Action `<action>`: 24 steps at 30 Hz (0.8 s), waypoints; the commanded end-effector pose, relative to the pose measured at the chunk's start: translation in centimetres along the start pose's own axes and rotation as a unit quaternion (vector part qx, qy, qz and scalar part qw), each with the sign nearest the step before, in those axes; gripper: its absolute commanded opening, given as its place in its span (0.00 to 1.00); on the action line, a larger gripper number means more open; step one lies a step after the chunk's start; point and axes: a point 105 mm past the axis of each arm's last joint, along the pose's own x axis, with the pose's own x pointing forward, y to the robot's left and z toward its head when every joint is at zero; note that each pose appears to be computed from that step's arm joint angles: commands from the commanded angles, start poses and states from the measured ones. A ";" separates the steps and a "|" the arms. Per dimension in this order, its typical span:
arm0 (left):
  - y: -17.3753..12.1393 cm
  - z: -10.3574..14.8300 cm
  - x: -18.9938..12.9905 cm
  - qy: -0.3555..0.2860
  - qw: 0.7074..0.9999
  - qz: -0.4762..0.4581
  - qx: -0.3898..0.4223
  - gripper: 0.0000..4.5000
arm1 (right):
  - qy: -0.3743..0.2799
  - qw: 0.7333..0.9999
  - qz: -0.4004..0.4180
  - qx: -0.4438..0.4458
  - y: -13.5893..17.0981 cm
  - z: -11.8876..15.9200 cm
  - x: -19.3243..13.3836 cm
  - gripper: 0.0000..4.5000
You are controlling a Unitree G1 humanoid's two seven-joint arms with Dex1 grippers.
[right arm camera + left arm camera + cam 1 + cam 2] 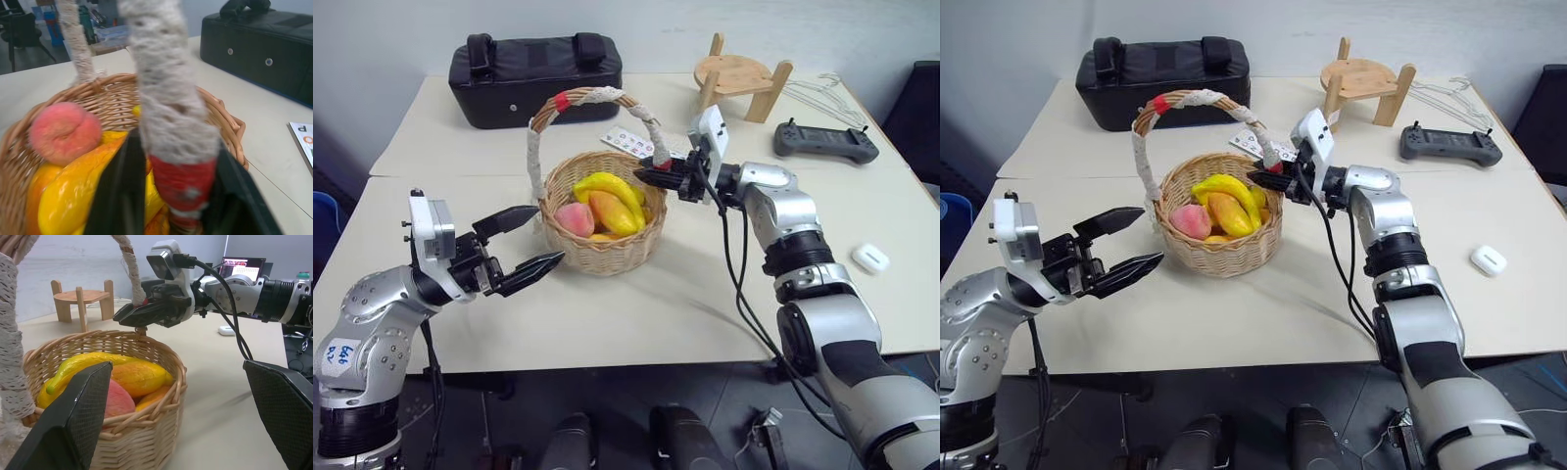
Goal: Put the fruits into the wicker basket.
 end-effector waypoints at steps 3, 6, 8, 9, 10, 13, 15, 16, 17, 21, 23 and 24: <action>-0.1 0.3 0.9 -0.005 0.999 -0.033 0.006 1.00 | -0.061 0.998 -0.014 -0.025 1.9 3.4 -4.0 0.04; -0.1 0.1 1.5 -0.007 0.999 -0.049 0.003 1.00 | -0.082 0.993 -0.078 -0.027 2.4 4.3 -6.9 0.04; 0.1 0.0 1.8 -0.008 0.998 -0.057 0.000 1.00 | -0.103 0.981 -0.154 -0.049 2.2 5.4 -9.8 0.04; 0.1 -0.1 1.9 -0.009 0.998 -0.061 -0.001 1.00 | -0.105 0.975 -0.187 -0.060 2.2 5.8 -11.2 0.04; 0.2 -0.2 2.1 -0.009 0.998 -0.065 -0.004 1.00 | -0.105 0.965 -0.228 -0.070 2.1 6.0 -12.8 0.04; 0.2 -0.6 2.7 -0.012 0.997 -0.080 -0.012 1.00 | -0.086 0.927 -0.356 -0.082 1.1 5.9 -17.6 0.04; 0.2 -0.8 3.1 -0.013 0.996 -0.090 -0.014 1.00 | -0.058 0.903 -0.418 -0.082 0.5 5.1 -19.9 0.04; 0.2 -0.9 3.3 -0.013 0.995 -0.095 -0.015 1.00 | -0.043 0.888 -0.449 -0.085 0.1 4.7 -21.0 0.04; 0.2 -1.0 3.5 -0.013 0.995 -0.100 -0.016 1.00 | -0.033 0.874 -0.477 -0.083 -0.3 4.3 -21.9 0.04; 0.4 -1.2 4.3 -0.014 0.993 -0.117 -0.013 1.00 | -0.014 0.843 -0.533 -0.069 -1.1 2.9 -23.6 0.04; 0.5 -1.2 4.6 -0.016 0.992 -0.124 -0.011 1.00 | 0.000 0.841 -0.537 -0.061 -1.2 2.1 -23.6 0.04; 0.5 -1.3 4.7 -0.016 0.992 -0.127 -0.011 1.00 | 0.008 0.841 -0.538 -0.059 -1.2 1.7 -23.7 0.04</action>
